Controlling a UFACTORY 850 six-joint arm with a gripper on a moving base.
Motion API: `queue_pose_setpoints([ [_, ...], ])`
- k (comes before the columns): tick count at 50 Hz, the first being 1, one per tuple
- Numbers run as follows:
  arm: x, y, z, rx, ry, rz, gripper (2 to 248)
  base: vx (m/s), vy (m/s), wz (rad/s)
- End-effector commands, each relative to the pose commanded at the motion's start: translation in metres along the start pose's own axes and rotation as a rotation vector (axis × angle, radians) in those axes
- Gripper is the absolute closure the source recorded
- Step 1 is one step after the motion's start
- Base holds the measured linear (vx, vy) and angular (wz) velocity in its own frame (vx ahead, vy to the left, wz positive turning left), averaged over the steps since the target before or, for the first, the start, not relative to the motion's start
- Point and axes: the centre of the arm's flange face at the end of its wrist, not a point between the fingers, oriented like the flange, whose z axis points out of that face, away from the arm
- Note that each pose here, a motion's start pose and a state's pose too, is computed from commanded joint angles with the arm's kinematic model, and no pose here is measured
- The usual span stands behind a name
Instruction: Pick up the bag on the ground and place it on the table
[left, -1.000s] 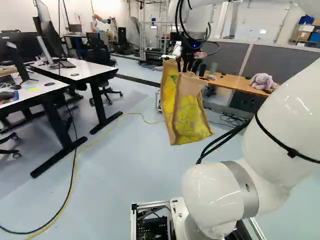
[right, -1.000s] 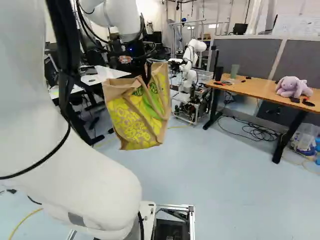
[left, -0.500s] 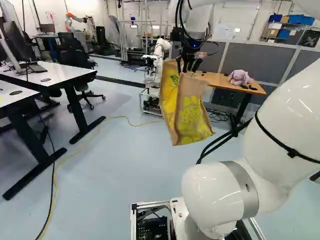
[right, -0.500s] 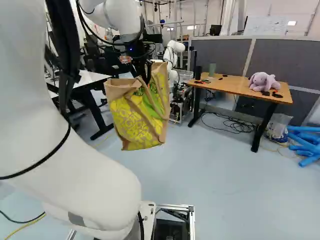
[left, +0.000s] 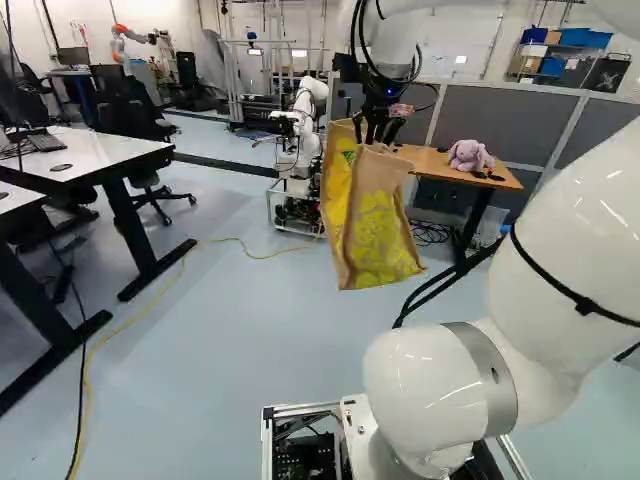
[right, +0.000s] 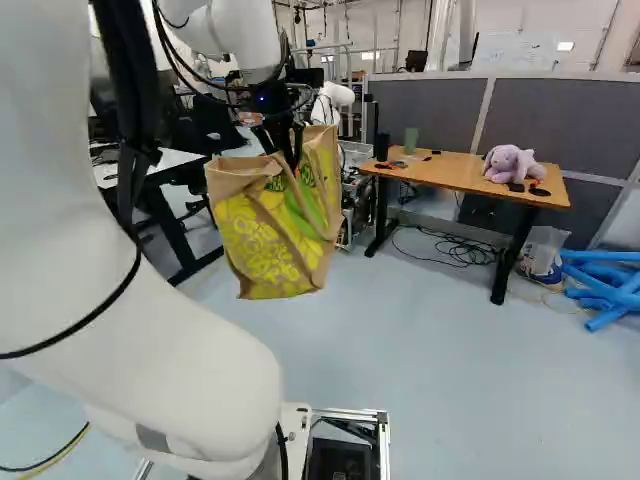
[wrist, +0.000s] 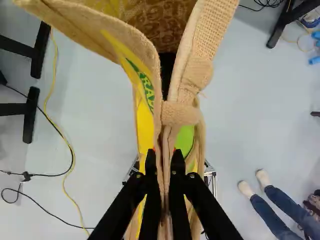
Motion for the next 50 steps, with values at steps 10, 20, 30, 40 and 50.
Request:
queue_pose_setpoints([
  [10, 0.0000, 0.0000, 0.0000, 0.000, 0.000, 0.000, 228, 0.147, -0.058, -0.001],
  [20, 0.0000, 0.0000, 0.0000, 0.000, 0.000, 0.000, 228, 0.143, -0.064, 0.004],
  [30, 0.0000, 0.0000, 0.0000, 0.000, 0.000, 0.000, 228, 0.160, -0.106, -0.154],
  [40, 0.0000, 0.0000, 0.0000, 0.000, 0.000, 0.000, 228, 0.152, -0.110, -0.196],
  [50, 0.0000, 0.0000, 0.0000, 0.000, 0.000, 0.000, 228, 0.155, -0.116, -0.203],
])
